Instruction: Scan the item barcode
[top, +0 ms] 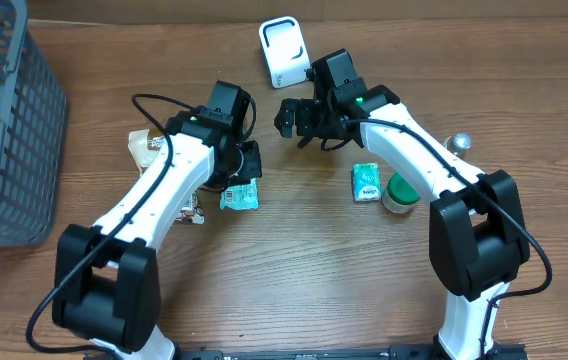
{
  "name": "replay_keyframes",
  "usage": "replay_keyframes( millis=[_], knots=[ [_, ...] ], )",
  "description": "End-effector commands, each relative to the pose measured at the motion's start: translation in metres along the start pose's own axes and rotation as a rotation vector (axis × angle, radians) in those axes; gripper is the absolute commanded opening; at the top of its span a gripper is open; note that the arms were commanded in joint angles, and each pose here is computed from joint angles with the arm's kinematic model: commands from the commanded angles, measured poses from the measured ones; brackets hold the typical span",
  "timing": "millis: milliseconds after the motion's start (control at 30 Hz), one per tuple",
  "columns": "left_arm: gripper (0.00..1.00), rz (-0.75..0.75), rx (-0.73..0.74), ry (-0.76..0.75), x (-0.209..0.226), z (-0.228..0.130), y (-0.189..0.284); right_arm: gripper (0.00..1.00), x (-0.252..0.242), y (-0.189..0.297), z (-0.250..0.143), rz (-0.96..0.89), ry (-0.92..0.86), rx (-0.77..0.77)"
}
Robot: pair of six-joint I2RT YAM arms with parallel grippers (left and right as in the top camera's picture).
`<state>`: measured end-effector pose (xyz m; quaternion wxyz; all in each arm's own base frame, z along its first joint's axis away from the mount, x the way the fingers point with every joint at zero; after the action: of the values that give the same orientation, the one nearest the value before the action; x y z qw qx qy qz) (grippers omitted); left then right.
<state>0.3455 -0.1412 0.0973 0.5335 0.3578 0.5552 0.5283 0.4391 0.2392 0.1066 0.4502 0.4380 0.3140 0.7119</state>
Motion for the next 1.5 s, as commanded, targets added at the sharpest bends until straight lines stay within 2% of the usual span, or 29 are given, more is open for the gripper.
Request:
replay_keyframes(
  millis=[0, 433, 633, 800, 1100, 1233, 1467],
  knots=[
    [0.04, 0.0, 0.017, -0.039, -0.001, -0.002, -0.007, 1.0, -0.002, 0.0, 0.001, 0.003, -0.008, -0.002],
    [0.04, -0.022, -0.03, -0.067, -0.007, 0.009, -0.008, 1.0, -0.003, 0.0, 0.001, -0.003, -0.004, -0.003],
    [0.04, -0.018, -0.053, -0.072, -0.006, 0.014, -0.008, 1.0, -0.021, 0.001, 0.0, -0.114, -0.01, -0.011],
    [0.04, 0.103, -0.131, -0.056, 0.012, 0.027, -0.006, 1.0, -0.022, 0.002, -0.003, -0.119, -0.014, 0.002],
    [0.04, 0.083, -0.268, -0.055, 0.003, 0.055, -0.001, 1.0, -0.022, 0.002, -0.004, -0.12, -0.014, 0.005],
    [0.04, 0.145, -0.357, -0.009, 0.011, 0.07, 0.004, 1.0, -0.022, 0.002, -0.004, -0.12, -0.014, 0.005],
    [0.04, 0.144, -0.393, -0.007, 0.008, 0.084, -0.014, 1.0, -0.022, 0.002, -0.004, -0.12, -0.014, 0.006]
  ],
)
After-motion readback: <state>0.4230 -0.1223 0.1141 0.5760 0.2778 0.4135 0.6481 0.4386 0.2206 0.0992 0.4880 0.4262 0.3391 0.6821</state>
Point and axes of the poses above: each gripper's point midway between its finger pads, its own y axis back along the fingers, its own x axis along the line the jaws close on, z = x × y, the point moved 2 cm from there along y, back along the fingers, and after that the axes turned 5 degrees about y, right-handed, at the moved point
